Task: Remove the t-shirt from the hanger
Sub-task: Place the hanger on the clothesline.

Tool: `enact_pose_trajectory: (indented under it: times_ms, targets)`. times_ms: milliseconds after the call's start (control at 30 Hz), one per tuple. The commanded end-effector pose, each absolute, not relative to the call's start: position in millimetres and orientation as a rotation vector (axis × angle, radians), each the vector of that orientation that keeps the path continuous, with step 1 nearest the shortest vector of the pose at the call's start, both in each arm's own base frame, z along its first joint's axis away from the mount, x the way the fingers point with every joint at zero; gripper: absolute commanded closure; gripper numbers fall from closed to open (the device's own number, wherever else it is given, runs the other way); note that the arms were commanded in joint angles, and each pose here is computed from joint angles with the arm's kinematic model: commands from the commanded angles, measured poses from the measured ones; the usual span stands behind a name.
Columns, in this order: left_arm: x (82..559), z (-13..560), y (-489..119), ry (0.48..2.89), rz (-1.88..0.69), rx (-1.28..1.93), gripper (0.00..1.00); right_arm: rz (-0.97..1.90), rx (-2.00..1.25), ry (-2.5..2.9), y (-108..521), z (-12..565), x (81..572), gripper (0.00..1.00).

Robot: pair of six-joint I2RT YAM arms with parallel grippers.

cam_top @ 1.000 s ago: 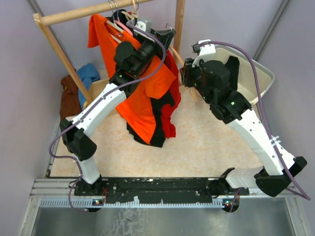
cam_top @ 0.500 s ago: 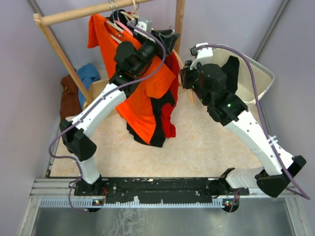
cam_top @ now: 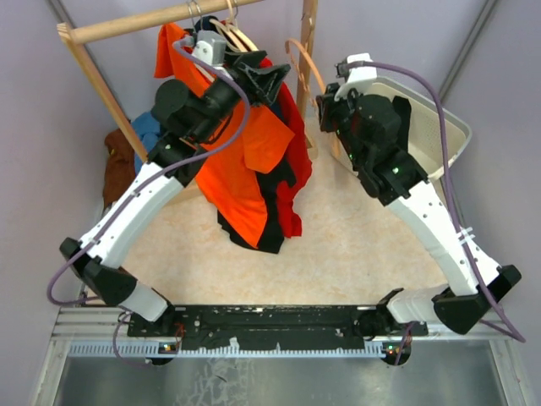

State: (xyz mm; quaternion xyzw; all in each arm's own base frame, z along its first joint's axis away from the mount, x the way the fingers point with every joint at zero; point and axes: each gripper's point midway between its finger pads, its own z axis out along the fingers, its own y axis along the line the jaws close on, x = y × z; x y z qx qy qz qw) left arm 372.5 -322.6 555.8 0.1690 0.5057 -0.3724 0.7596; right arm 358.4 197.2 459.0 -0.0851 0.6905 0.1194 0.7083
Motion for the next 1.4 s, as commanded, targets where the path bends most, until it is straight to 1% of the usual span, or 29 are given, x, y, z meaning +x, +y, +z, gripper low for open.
enact_pose_trajectory:
  times_ms: [0,133,300,433,667,800,867,933,1200,1233,1300,1333,1367]
  targets:
    - [339,575,-297,1.054,-0.799,0.375,0.27,0.330,-0.164,1.330,187,529,365,1.00]
    - [318,585,-275,1.030,-0.781,0.352,0.26,0.342,-0.203,1.302,195,538,377,1.00]
    - [303,578,-253,1.039,-0.754,0.314,0.25,0.360,-0.233,1.260,206,549,386,1.00]
    - [299,558,-242,1.081,-0.732,0.286,0.24,0.372,-0.245,1.249,214,555,399,1.00]
    - [284,549,-211,1.076,-0.671,0.220,0.23,0.390,-0.251,1.240,225,562,424,1.00]
    - [284,541,-198,1.087,-0.626,0.184,0.22,0.402,-0.248,1.246,227,562,437,1.00]
    - [285,539,-193,1.095,-0.607,0.168,0.22,0.406,-0.252,1.276,235,548,452,1.00]
    - [286,537,-189,1.104,-0.593,0.151,0.22,0.414,-0.250,1.288,237,543,457,1.00]
    - [287,540,-173,1.110,-0.534,0.094,0.22,0.425,-0.245,1.346,239,519,460,1.00]
    - [287,541,-172,1.110,-0.529,0.090,0.22,0.428,-0.240,1.346,238,517,458,0.98]
    - [288,542,-170,1.111,-0.518,0.082,0.21,0.427,-0.239,1.361,238,509,458,0.90]
    - [290,541,-169,1.117,-0.509,0.079,0.21,0.430,-0.230,1.337,231,521,448,0.85]
    - [290,543,-167,1.118,-0.500,0.073,0.21,0.428,-0.228,1.335,229,522,445,0.76]
